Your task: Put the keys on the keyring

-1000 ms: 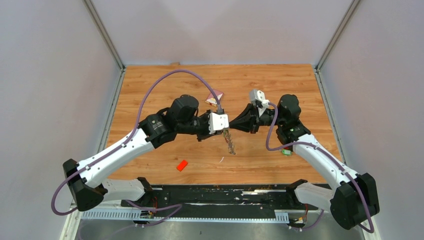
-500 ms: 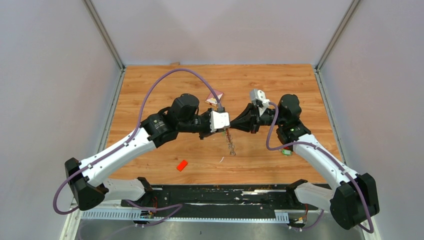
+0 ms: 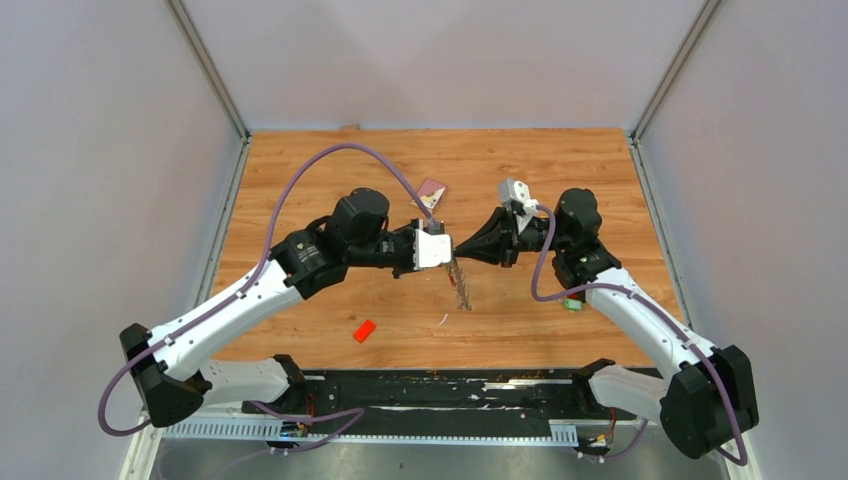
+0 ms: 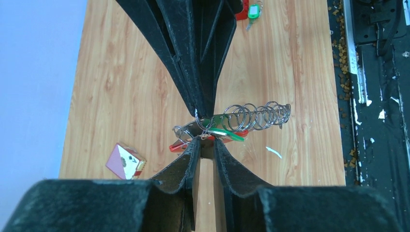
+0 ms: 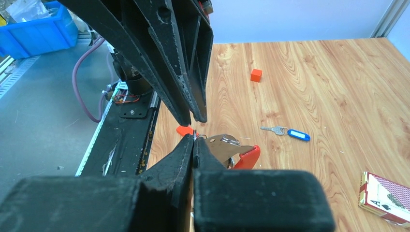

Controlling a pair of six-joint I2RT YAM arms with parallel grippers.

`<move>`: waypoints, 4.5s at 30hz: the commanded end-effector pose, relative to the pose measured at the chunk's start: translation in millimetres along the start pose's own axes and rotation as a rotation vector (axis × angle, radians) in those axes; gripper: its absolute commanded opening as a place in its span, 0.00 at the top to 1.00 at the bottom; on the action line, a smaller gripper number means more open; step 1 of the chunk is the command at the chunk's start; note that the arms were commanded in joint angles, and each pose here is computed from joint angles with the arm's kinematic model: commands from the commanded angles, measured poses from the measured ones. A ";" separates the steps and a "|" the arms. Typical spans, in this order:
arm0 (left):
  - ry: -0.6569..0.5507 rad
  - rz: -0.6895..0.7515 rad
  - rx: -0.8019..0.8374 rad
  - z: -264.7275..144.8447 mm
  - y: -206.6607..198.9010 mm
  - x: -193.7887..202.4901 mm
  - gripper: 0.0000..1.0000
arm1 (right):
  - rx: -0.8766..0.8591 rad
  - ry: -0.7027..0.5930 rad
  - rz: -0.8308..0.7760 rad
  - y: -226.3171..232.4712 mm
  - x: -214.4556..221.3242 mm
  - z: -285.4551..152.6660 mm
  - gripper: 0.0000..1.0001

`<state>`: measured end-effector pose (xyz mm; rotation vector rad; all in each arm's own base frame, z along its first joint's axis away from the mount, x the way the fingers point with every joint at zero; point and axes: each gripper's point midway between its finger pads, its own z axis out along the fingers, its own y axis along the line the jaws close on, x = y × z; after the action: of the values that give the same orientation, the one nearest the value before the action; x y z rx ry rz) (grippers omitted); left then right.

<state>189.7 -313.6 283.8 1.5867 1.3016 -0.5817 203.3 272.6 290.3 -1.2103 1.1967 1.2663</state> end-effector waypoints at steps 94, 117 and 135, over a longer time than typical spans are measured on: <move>-0.182 -0.151 0.094 24.6 6.0 -20.8 0.83 | 0.072 -0.036 -0.073 -16.7 -4.5 -0.1 1.00; 0.152 -0.190 0.035 10.1 23.4 17.4 1.00 | 0.093 0.080 -0.205 -21.6 9.8 -8.0 0.74; 0.517 -0.183 -0.017 -5.1 27.7 20.7 1.00 | 0.074 0.057 -0.152 -22.4 12.8 -3.4 0.61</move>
<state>220.5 -306.6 263.6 1.7030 1.8043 -0.3483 223.5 266.5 261.4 -1.2659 1.2191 1.0724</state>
